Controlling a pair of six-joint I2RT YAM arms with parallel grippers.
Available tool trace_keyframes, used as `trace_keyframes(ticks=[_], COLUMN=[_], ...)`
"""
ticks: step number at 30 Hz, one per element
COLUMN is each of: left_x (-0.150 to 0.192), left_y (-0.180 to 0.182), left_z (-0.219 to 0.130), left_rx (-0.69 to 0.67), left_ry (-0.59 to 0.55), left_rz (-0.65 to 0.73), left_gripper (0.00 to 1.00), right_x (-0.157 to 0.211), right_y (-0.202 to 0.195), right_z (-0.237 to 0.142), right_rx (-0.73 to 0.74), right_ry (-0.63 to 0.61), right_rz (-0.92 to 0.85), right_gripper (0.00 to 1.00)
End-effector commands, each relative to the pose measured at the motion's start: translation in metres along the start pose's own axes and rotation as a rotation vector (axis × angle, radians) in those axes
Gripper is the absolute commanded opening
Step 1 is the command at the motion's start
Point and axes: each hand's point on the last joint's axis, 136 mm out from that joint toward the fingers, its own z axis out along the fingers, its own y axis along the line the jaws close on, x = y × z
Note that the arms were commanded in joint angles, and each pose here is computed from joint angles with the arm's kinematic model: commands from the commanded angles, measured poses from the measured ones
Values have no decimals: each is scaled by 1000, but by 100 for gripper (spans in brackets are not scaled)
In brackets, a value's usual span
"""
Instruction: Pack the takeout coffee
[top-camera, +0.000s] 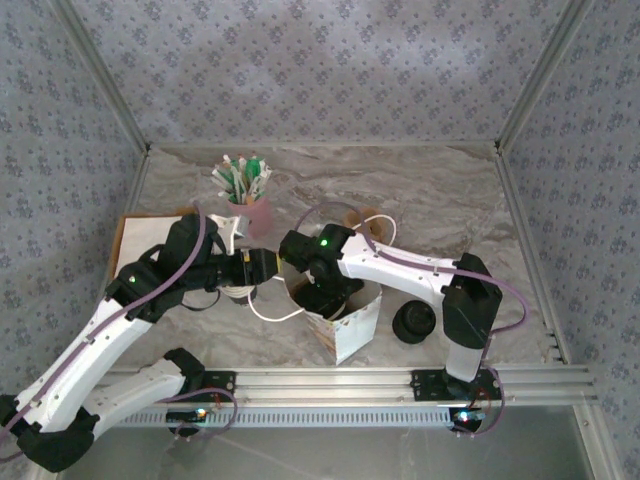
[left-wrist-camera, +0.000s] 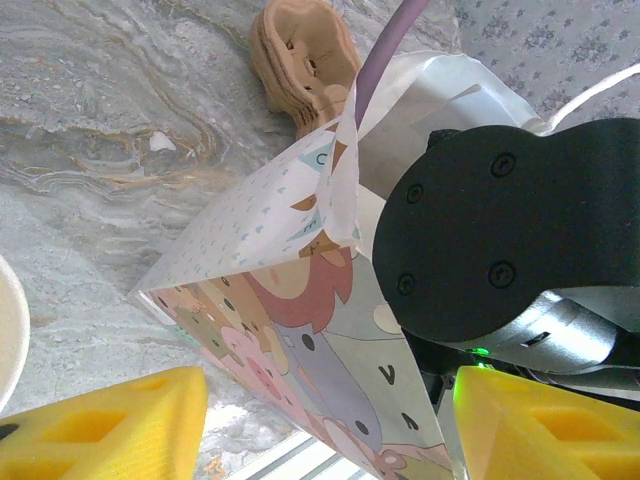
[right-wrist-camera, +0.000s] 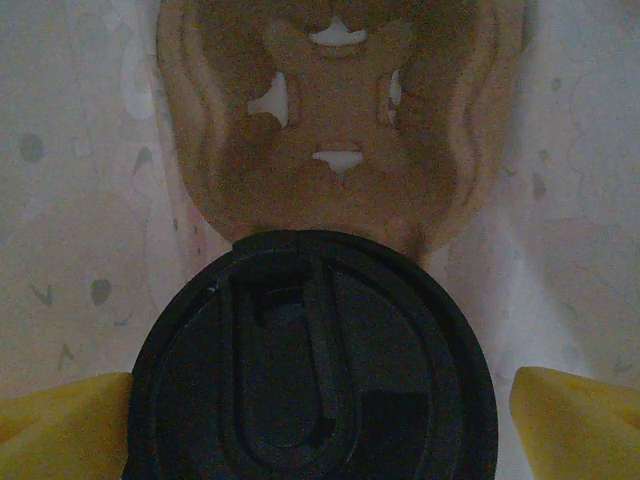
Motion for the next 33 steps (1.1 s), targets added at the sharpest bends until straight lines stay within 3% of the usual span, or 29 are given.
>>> trace_keyframes(ticks=[1,33], left_x=[-9,-10], left_y=[-8,-7], left_z=[-10,-7], left_rx=[12,4], left_ry=[-32,-27], left_rz=[25,21], left_gripper=[66,66], right_x=[10,9], right_y=[0,-1], right_z=[-14,-34], right_rx=[-1,-1], right_ry=[9,-42], right_rz=[11,13], right_gripper=[97,100])
